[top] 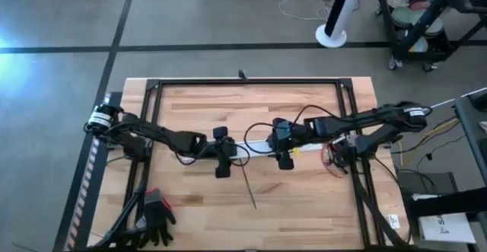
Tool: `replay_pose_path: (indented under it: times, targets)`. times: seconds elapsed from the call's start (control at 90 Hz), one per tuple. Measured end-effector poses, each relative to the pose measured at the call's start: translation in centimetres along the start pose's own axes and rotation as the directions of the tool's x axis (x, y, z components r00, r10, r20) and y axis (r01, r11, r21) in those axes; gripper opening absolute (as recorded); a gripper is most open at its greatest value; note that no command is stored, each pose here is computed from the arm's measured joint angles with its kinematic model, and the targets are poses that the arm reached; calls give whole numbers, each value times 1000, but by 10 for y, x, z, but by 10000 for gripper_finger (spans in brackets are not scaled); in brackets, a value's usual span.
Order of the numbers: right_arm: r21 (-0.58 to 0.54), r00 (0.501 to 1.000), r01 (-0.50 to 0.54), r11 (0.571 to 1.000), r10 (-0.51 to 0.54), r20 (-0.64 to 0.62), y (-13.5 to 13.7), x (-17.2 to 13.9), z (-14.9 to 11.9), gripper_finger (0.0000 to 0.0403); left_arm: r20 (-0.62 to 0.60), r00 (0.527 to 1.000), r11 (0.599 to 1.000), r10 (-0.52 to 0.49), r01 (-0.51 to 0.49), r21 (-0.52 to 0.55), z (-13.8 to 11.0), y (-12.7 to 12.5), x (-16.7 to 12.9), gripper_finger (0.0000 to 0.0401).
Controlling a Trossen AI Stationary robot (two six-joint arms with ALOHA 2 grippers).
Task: Ziptie cables
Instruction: Close the white cable duct
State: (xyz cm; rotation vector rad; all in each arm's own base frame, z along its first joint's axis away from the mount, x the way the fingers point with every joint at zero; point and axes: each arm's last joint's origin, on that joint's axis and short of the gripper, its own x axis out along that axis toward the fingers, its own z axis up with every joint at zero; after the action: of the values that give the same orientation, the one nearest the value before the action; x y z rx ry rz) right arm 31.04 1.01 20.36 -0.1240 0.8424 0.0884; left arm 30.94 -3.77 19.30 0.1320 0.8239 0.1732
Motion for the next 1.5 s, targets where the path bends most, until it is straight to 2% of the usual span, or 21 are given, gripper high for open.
replay_pose_path:
  times: [0.2,0.378,0.633,0.811,1.022,1.089,1.2,1.289,1.411,1.5]
  targets:
    - [-35,991,22,999,-17,132,2,29,10,312,9,1000,1000,3,-3,-16,1,3,1,198]
    - [-58,994,52,997,-47,100,-1,58,22,311,21,1000,1000,6,-6,-20,3,4,1,197]
    - [-55,998,38,998,-35,60,-6,77,45,282,18,1000,1000,6,-6,-10,2,4,1,197]
    - [-53,999,31,998,-30,17,-8,83,43,257,12,1000,1000,7,-7,-8,2,4,1,197]
    - [-52,999,38,998,-37,24,-8,82,44,213,4,1000,1000,8,-8,8,1,5,1,198]
    - [-53,999,38,998,-37,23,-8,82,44,212,5,1000,1000,8,-8,10,1,5,1,222]
    - [-51,999,32,998,-31,12,-7,82,42,212,-19,1000,1000,16,-16,19,-1,6,-1,293]
    - [-54,999,38,998,-38,-1,-7,78,38,212,-76,995,997,67,-64,41,-6,9,-10,337]
    - [-44,999,42,998,-42,-9,-9,67,30,212,-125,977,985,173,-171,34,-11,17,-33,359]
    - [-27,999,25,999,-26,-24,-8,58,18,212,-79,983,985,165,-168,-36,-10,19,-44,359]
